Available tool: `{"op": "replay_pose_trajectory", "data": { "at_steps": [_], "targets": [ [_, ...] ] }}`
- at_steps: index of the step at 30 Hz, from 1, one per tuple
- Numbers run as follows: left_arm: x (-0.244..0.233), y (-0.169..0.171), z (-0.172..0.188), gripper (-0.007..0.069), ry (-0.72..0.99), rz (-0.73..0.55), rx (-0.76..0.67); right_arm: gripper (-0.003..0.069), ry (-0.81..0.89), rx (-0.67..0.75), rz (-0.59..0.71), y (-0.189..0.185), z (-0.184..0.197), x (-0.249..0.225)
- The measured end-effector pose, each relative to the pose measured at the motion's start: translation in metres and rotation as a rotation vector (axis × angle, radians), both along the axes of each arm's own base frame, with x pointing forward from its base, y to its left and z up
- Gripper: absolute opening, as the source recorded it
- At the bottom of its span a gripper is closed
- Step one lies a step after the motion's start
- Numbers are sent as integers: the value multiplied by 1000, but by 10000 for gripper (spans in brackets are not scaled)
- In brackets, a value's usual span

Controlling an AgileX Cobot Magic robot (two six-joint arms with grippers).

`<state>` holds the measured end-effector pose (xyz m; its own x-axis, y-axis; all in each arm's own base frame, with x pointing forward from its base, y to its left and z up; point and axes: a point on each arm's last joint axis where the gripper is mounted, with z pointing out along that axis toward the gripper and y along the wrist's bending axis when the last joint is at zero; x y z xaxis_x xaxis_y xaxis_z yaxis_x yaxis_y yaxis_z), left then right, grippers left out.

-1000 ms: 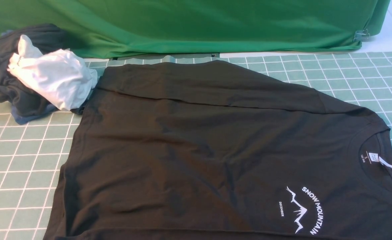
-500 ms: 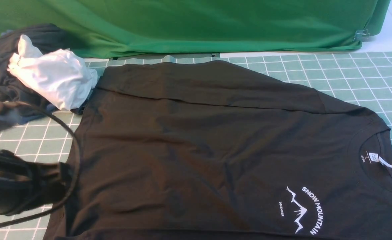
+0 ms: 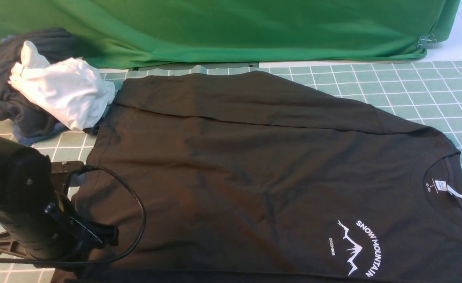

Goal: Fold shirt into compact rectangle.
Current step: 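Grasp the left edge of the dark T-shirt lying flat on the table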

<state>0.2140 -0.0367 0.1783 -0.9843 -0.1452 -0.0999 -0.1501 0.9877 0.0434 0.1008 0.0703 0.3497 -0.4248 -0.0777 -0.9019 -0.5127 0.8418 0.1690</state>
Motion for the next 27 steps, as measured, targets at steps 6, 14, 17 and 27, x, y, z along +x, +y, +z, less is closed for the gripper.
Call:
{"op": "replay_pose_trajectory", "data": {
  "at_steps": [6, 14, 17, 27],
  "targets": [
    [5, 19, -6, 1, 18, 89, 19, 24, -53, 36, 13, 2, 7, 0],
    [-2, 53, -3, 1, 73, 187, 36, 28, -53, 36, 13, 2, 7, 0],
    [-7, 52, 10, 1, 30, 177, 16, 34, -53, 36, 13, 2, 7, 0],
    [-17, 27, 48, 1, -188, 58, -254, 39, -54, 36, 13, 2, 7, 0]
  ]
}}
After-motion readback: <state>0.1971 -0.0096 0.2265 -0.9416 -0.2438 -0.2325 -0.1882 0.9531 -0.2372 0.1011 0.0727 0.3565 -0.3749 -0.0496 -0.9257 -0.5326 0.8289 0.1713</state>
